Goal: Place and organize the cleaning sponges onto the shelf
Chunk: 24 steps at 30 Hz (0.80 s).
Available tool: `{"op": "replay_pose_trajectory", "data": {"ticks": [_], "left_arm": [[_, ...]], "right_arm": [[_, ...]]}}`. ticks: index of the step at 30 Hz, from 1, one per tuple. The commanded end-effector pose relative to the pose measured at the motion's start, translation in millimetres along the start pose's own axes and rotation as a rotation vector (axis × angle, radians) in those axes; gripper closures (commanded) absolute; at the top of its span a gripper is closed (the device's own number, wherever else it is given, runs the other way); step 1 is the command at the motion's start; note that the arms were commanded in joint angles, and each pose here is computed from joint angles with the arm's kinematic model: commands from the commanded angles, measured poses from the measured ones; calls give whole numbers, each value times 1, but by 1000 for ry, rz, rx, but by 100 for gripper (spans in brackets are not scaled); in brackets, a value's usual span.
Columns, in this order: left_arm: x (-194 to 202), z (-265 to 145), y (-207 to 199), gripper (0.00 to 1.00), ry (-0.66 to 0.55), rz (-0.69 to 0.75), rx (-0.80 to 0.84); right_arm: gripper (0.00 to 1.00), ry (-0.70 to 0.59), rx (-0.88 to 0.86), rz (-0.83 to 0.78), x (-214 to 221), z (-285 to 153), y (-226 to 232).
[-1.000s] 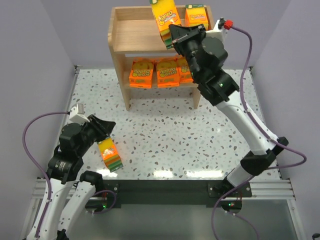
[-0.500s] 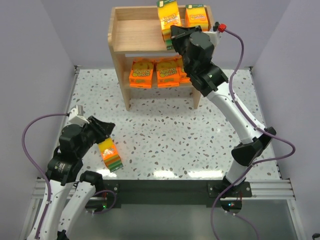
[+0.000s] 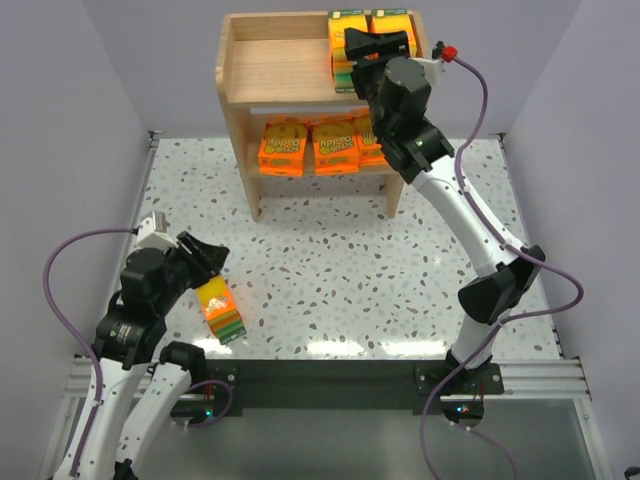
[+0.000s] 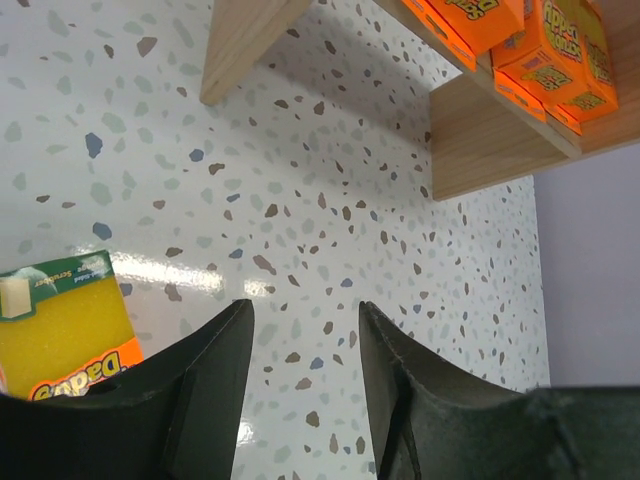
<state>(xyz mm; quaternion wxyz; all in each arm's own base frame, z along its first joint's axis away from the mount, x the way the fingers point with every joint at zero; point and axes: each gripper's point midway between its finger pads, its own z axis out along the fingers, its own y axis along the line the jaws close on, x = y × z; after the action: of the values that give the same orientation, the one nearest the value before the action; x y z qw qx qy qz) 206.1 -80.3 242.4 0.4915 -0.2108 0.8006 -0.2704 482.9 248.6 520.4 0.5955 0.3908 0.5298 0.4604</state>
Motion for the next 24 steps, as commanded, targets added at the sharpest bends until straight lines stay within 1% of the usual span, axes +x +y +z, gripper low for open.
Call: {"op": "replay_pose_trajectory", "data": {"ticks": [1,3,4,7,8,9,10,11,12,13,14,15,16,17,18,19,20,21,22,24], "left_arm": [[-12,-3,10,48,-50,0,-76],[-12,-3,22,41,-62,2,-136],[-16,-3,31,40,-89,0,-182],[-13,-1,52,39,-95,-15,-284],[-8,-1,61,39,-84,-23,-320],[-6,0,65,40,-82,-31,-339],[-3,1,68,41,-82,-46,-351],[-1,3,70,42,-80,-50,-352],[4,5,73,49,-66,-53,-359],[8,6,76,55,-58,-63,-368],[12,6,80,62,-46,-66,-384],[16,6,87,81,-34,-66,-412],[19,6,90,92,-31,-82,-430],[19,3,91,100,-26,-86,-442],[18,2,95,100,-39,-108,-467],[19,0,98,100,-38,-119,-490],[20,0,100,100,-39,-127,-498],[23,1,103,100,-38,-147,-513],[27,1,106,100,-28,-157,-525],[41,8,113,100,11,-191,-548]], "right_arm": [[33,58,-131,-6,3,-3,32],[27,67,-210,-31,-2,-12,50],[26,86,-276,-50,-6,-25,66],[25,121,-360,-100,-14,-52,81],[27,166,-386,-138,-15,-72,81],[27,195,-378,-150,-13,-82,75],[28,229,-368,-191,-1,-85,50],[30,258,-419,-199,-8,-109,60],[34,295,-405,-222,-2,-116,49],[37,332,-401,-248,1,-124,41],[43,423,-378,-327,21,-134,11],[58,468,-408,-353,26,-154,12],[67,535,-382,-432,43,-163,-18],[93,593,-397,-470,56,-176,-29],[100,653,-426,-489,70,-199,-30],[100,715,-406,-562,87,-212,-58],[100,752,-411,-590,96,-223,-67],[100,806,-419,-607,108,-240,-74],[100,848,-394,-620,117,-248,-96],[100,890,-388,-621,125,-260,-111]]}}
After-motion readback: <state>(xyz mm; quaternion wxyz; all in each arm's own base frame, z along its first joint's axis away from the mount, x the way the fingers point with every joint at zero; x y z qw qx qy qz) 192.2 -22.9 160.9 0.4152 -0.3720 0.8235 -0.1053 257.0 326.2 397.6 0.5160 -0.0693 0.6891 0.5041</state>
